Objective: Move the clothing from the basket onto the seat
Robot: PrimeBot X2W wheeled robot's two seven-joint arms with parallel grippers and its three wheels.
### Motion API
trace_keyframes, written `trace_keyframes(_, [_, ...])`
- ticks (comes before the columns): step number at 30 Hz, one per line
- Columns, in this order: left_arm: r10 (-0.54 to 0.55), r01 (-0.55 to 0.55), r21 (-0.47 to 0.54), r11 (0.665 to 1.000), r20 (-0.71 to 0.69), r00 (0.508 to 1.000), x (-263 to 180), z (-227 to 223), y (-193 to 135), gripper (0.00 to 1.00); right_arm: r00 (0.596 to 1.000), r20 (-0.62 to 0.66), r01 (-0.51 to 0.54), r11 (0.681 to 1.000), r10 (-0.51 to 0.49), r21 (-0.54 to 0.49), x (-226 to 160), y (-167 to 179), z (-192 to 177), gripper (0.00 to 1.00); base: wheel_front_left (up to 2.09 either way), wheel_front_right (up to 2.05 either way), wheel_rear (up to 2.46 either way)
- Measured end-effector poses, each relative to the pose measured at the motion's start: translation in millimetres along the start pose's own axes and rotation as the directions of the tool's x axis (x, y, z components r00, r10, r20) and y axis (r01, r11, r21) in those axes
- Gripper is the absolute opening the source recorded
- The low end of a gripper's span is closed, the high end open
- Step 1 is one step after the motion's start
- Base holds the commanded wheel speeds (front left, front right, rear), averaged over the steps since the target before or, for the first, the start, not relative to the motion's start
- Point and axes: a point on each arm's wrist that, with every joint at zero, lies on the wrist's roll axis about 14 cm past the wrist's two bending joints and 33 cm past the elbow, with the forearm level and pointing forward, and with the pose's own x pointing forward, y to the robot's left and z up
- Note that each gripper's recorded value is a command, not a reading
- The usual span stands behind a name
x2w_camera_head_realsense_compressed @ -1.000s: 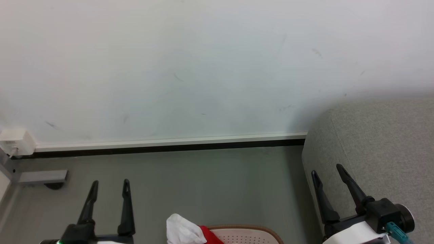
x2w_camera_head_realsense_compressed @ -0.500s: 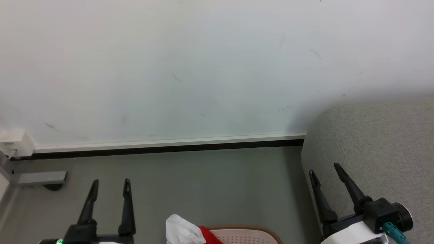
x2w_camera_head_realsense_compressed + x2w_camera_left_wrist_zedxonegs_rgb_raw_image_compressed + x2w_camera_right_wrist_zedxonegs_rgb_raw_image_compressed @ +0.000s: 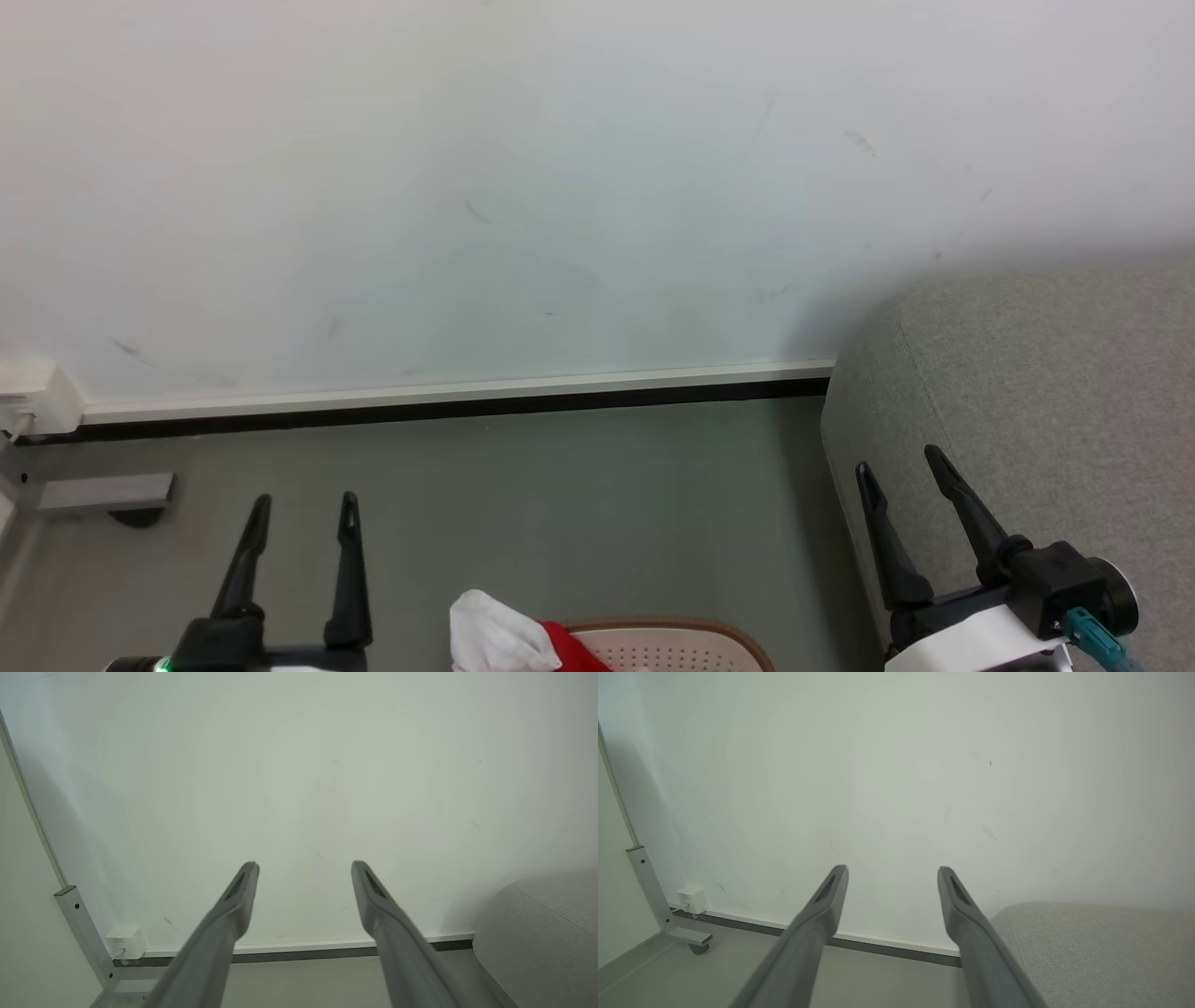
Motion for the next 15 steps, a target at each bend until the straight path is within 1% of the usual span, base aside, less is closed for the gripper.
trace_keyframes(15, [-0.033, 0.033, -0.008, 0.999, -0.014, 0.999, 5, -6, -10, 1.00, 0.999, 0.006, 0.032, 0.999, -0.032, 0.006, 0, -12, 2, 1.00, 0.00, 0.00, 0.00])
